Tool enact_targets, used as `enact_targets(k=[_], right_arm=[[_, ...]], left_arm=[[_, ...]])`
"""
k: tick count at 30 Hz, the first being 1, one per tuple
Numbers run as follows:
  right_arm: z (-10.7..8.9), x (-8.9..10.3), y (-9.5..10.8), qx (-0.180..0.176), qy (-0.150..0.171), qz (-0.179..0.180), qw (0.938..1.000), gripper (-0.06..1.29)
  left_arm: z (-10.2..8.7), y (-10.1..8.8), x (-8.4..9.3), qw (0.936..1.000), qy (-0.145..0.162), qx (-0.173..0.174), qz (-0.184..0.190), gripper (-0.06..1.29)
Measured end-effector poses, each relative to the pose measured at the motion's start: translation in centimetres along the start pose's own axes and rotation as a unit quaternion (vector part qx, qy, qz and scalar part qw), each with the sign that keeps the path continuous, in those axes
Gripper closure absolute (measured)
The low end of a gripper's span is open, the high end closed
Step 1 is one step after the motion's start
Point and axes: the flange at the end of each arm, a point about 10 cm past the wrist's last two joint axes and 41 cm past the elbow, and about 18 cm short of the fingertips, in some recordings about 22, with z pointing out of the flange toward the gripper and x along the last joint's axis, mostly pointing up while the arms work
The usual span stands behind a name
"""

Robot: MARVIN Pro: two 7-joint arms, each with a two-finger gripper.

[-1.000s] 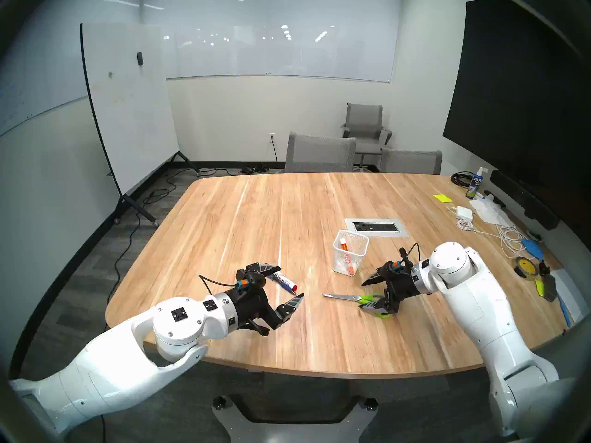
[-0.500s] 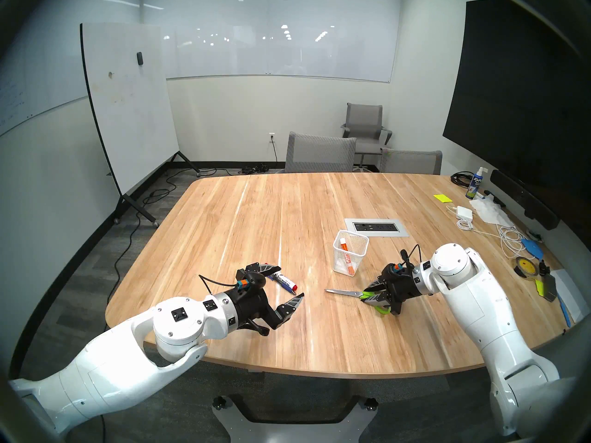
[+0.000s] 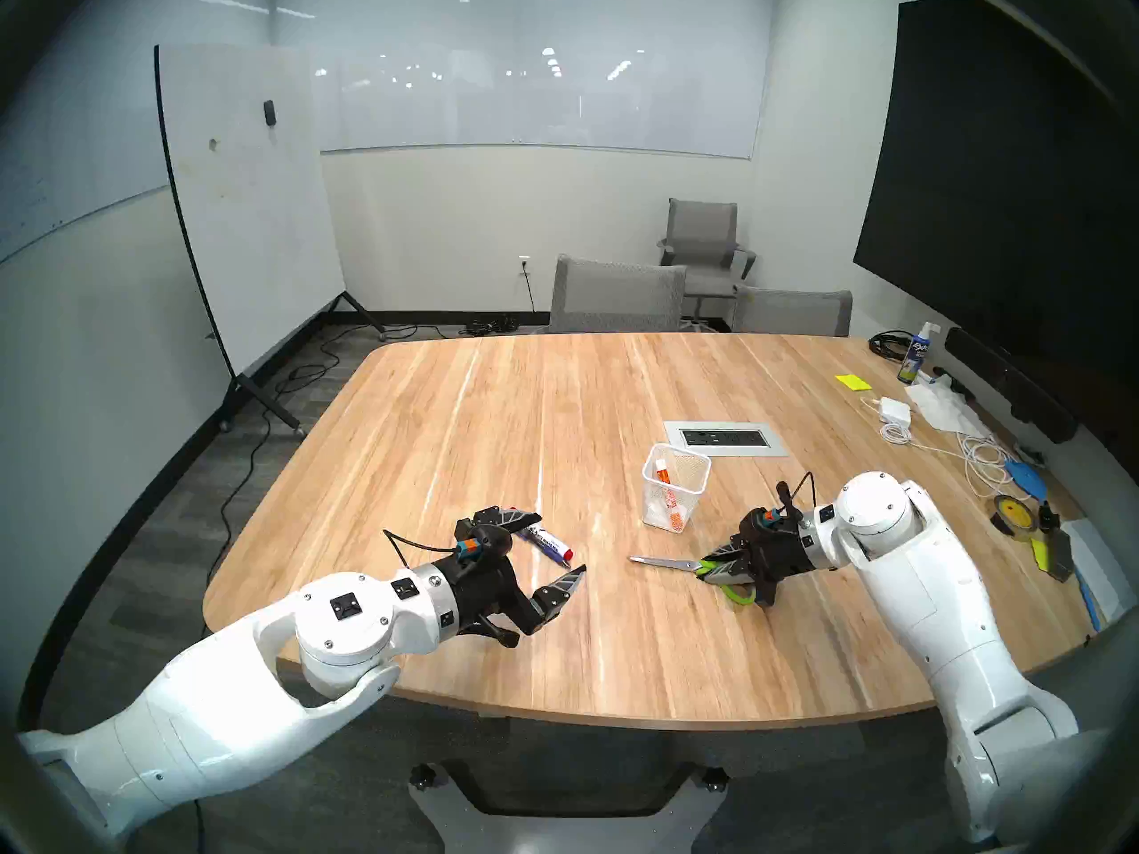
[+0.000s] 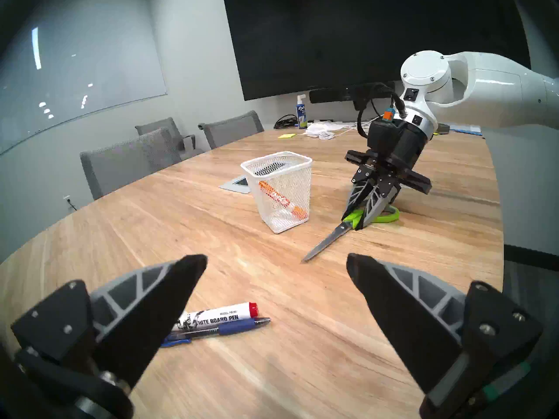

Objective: Place the pen, the marker, and the scissors into the pen holder

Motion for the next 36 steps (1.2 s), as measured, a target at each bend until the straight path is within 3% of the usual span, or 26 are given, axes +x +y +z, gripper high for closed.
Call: enact_targets(k=[18,26,36], right_arm=[[-3.5,0.7,0.4,0.001,0.033,0.011,0.9994,1.03],[-4.3,0.2,0.4,-0.006,0.041,0.011,0.9991,1.07],[-4.5,-0.3,0.4,-0.012,0.042,0.01,0.999,1.08]], left_arm=[[0.0,0.0,0.0,1.0,0.0,0.0,0.0,-0.02],[0.0,0.0,0.0,1.0,-0.001,0.0,0.003,-0.02],[0.5,-0.2,0.8,0.998,-0.048,-0.012,0.038,-0.02]])
